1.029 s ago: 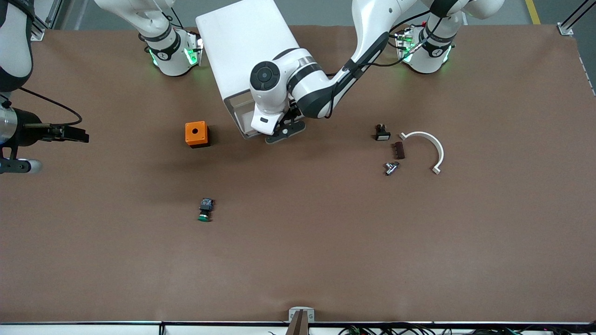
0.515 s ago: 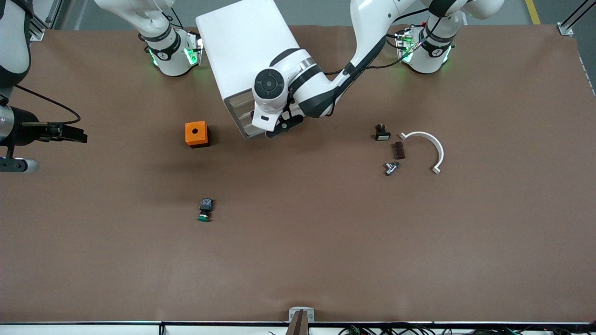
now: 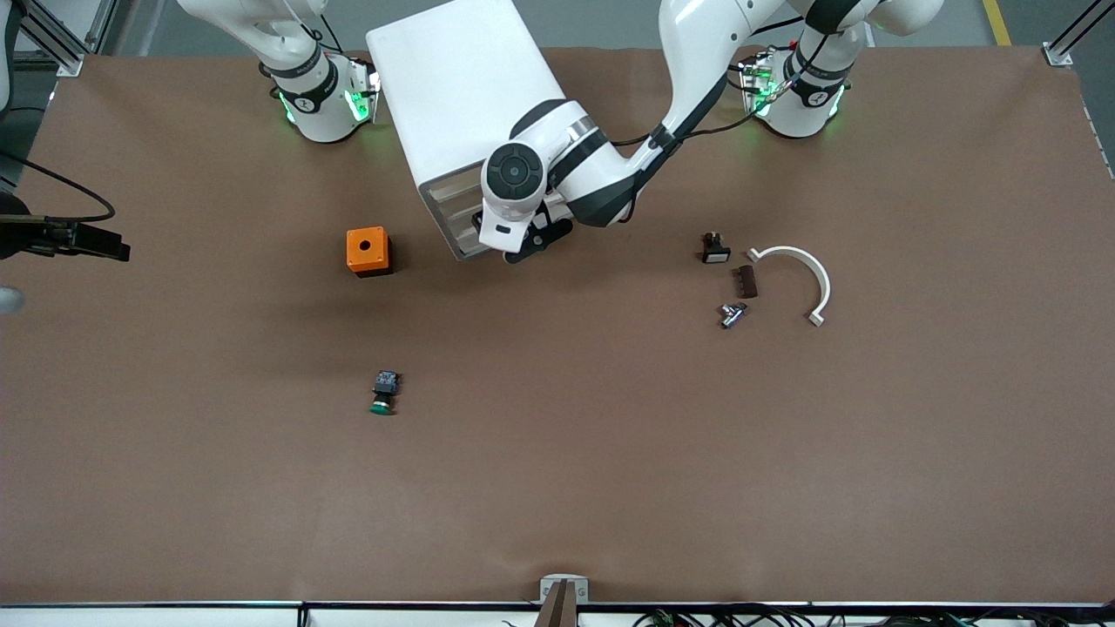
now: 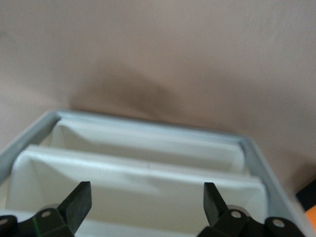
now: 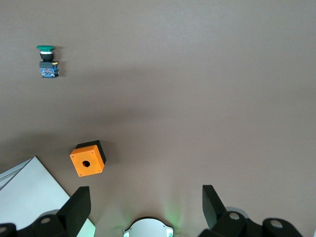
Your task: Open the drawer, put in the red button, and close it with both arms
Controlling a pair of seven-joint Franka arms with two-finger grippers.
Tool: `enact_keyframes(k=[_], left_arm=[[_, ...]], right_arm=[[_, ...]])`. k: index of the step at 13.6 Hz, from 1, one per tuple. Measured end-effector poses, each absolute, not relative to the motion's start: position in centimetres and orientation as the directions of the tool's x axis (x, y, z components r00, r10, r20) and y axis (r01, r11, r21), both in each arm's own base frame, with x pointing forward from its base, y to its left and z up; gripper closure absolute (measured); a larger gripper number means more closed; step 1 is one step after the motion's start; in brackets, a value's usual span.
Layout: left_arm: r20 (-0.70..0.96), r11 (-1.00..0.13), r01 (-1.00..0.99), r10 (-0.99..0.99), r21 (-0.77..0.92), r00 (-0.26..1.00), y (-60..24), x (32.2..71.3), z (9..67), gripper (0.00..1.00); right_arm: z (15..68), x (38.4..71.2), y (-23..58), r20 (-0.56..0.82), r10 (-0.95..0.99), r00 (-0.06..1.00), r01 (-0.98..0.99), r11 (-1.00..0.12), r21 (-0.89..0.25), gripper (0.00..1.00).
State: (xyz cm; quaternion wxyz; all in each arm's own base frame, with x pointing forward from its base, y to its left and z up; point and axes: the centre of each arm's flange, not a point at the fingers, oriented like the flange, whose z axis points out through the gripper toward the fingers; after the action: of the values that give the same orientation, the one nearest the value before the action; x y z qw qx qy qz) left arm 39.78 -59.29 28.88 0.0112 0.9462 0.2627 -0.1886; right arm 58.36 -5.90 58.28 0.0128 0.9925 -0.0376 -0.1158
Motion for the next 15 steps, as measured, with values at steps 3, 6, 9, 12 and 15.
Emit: enact_keyframes(k=[3, 6, 9, 12, 15], left_arm=[[-0.271, -0.834, 0.551, 0.534, -0.016, 0.801, -55.5, 45.9, 32.3, 0.00], [-0.212, -0.766, 0.635, 0.608, 0.096, 0.765, -47.9, 54.7, 39.1, 0.00], [-0.153, -0.752, 0.631, 0.612, 0.188, 0.776, -38.6, 60.9, 45.3, 0.00], [-0.070, -0.782, 0.603, 0.600, 0.156, 0.797, -31.7, 62.4, 50.0, 0.00], [-0.062, -0.846, 0.532, 0.529, 0.046, 0.847, -26.7, 61.7, 52.5, 0.00]], right_arm=[[58.3, 58.1, -5.9, -0.247, -0.078, 0.966, -0.072, -0.997, 0.033, 0.00], [58.9, 57.4, -5.6, -0.272, -0.074, 0.959, -0.069, -0.997, 0.030, 0.00], [61.1, 56.3, -5.4, -0.245, -0.071, 0.967, -0.066, -0.997, 0.027, 0.00], [63.3, 54.3, -5.4, -0.221, -0.069, 0.973, -0.066, -0.998, 0.021, 0.00], [65.1, 51.9, -4.9, -0.183, -0.059, 0.981, -0.058, -0.998, 0.014, 0.00]])
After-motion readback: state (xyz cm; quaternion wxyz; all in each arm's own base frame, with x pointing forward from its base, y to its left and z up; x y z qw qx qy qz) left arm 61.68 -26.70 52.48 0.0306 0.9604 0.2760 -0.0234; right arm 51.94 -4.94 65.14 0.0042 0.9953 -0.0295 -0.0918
